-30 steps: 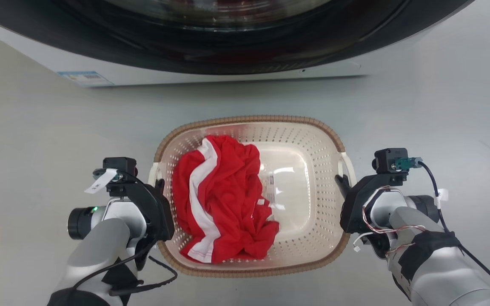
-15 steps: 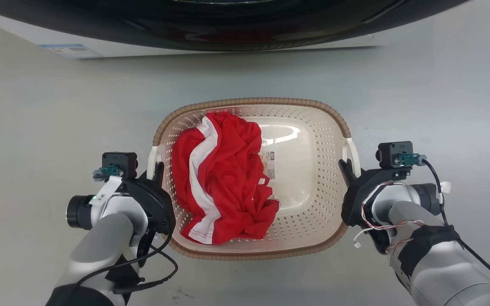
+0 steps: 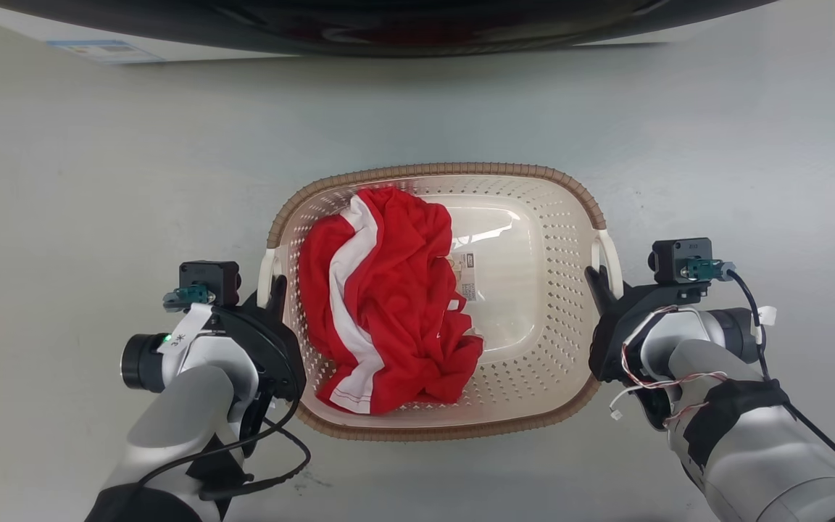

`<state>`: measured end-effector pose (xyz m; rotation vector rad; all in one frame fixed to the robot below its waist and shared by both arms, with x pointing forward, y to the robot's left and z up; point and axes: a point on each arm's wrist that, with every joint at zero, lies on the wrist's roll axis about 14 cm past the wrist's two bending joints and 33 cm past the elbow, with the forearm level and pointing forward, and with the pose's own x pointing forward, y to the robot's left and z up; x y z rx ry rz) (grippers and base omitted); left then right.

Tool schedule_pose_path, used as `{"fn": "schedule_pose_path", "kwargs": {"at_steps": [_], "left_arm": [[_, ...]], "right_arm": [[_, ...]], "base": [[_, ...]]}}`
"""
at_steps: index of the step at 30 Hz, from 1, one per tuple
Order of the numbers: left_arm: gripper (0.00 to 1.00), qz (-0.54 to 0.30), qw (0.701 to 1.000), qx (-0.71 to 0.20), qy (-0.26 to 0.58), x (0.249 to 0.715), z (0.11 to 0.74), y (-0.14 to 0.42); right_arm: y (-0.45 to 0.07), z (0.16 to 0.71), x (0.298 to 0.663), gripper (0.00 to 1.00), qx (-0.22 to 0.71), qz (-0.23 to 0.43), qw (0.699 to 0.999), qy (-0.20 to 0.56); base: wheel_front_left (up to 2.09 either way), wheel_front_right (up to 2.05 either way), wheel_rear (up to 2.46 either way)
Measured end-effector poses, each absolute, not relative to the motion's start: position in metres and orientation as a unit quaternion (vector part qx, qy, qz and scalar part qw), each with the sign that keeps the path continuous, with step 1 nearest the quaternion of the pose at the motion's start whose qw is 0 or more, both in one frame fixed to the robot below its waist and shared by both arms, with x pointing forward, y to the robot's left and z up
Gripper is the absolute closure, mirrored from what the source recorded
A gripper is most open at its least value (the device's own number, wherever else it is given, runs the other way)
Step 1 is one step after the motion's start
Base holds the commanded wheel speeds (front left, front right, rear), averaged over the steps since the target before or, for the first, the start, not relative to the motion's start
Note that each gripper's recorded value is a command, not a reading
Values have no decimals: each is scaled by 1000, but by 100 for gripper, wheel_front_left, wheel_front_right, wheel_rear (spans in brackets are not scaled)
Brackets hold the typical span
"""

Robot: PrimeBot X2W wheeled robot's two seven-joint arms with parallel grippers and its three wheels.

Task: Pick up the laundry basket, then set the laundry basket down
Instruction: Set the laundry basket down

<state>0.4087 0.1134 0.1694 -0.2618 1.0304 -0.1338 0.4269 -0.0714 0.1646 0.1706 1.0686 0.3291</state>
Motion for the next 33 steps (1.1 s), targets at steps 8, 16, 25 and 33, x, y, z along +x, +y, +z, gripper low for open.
{"fn": "schedule_pose_path", "kwargs": {"at_steps": [8, 16, 25, 33], "left_arm": [[100, -69, 854, -123, 501, 407, 162, 111], [93, -77, 852, -121, 503, 406, 160, 109], [0, -85, 859, -119, 490, 415, 168, 108], [0, -84, 871, -117, 469, 424, 183, 110]], "right_arm": [[-73, 156, 426, 100, 78, 155, 842, 511], [-75, 154, 424, 100, 78, 153, 842, 512], [-72, 162, 433, 0, 82, 158, 854, 488], [-72, 178, 439, 0, 79, 163, 865, 468]], "base": [[0, 0, 0], [0, 0, 0], [0, 0, 0], [0, 0, 0]]}}
